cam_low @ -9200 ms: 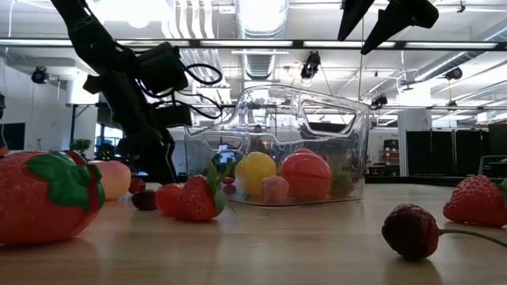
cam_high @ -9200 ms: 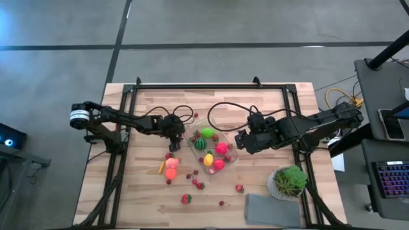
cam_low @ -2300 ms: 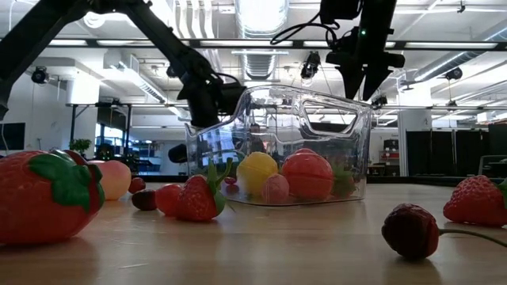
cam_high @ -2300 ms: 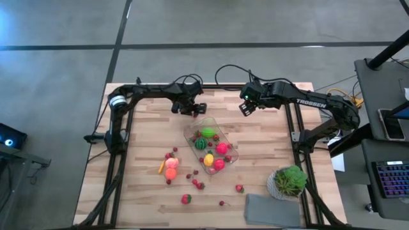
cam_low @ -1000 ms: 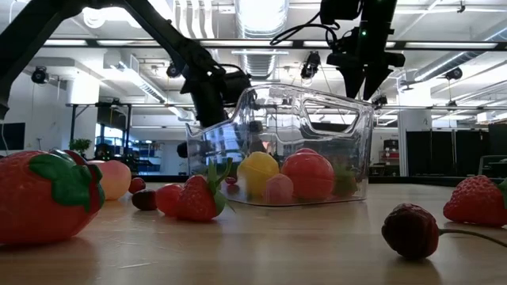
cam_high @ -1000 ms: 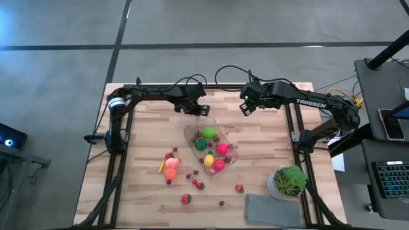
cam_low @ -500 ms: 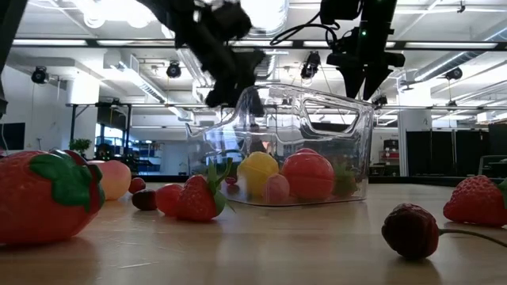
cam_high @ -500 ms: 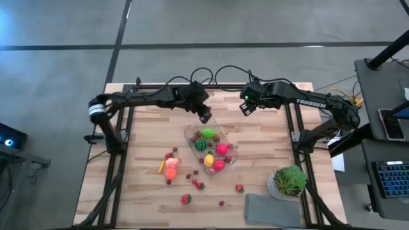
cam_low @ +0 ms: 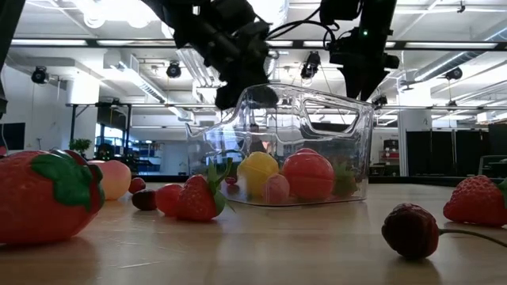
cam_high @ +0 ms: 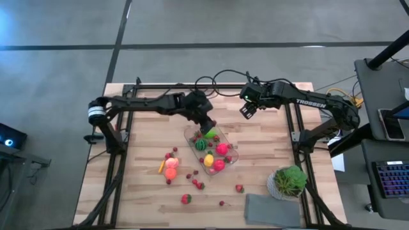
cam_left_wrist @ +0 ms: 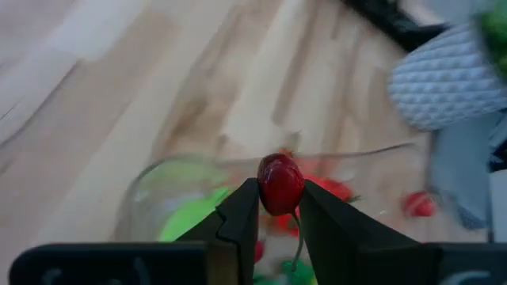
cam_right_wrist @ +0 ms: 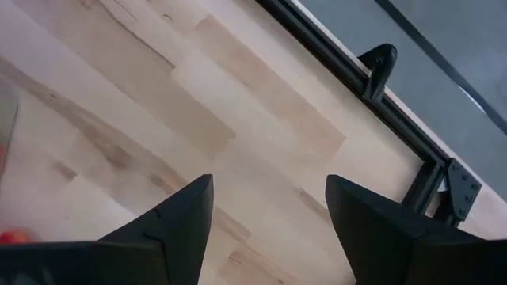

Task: Pick and placing Produce into tupperware
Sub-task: Put the red cherry into the transparent bin, then put the red strawberry into the transparent bin

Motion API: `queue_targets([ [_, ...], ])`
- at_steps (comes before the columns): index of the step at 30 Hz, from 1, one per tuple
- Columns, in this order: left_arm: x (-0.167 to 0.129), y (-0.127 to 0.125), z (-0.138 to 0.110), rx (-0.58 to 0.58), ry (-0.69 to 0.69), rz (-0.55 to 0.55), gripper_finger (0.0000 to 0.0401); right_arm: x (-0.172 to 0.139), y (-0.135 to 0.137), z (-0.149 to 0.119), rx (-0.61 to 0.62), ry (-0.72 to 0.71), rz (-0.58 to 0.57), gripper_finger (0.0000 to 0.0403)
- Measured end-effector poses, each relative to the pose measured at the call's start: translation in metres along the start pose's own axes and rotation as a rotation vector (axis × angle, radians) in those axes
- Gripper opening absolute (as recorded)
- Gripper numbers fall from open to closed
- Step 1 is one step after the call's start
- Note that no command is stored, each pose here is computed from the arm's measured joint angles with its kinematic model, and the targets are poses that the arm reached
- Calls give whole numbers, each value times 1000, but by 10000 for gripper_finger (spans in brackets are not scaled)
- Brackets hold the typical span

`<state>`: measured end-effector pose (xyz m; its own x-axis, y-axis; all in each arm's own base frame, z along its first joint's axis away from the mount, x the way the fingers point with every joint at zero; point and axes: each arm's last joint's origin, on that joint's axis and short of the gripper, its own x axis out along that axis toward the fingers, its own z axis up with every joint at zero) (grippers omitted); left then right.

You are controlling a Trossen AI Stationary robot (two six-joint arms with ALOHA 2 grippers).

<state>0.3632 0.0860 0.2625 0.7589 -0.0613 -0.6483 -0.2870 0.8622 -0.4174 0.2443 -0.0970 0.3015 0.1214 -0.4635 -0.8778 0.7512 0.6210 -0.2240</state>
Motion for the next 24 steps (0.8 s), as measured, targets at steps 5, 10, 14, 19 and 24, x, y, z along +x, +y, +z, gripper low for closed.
queue_targets([
  [5, 7, -14, -5, -3, -10, -32, 74, 1, 4, -1, -105, 42, 114, 238],
  [10, 13, -18, -16, -95, 4, 52, 74, 1, 10, -4, -259, 70, 263, 238],
  [14, 18, -18, -28, -180, 62, 67, 77, 3, 9, -5, -266, 77, 210, 238],
  [19, 26, -16, -50, -248, 137, 100, 103, 2, 13, -7, -113, 100, 232, 238],
  [24, 31, -24, -66, -231, 157, 135, 163, -3, 27, -13, -157, 94, 282, 238],
])
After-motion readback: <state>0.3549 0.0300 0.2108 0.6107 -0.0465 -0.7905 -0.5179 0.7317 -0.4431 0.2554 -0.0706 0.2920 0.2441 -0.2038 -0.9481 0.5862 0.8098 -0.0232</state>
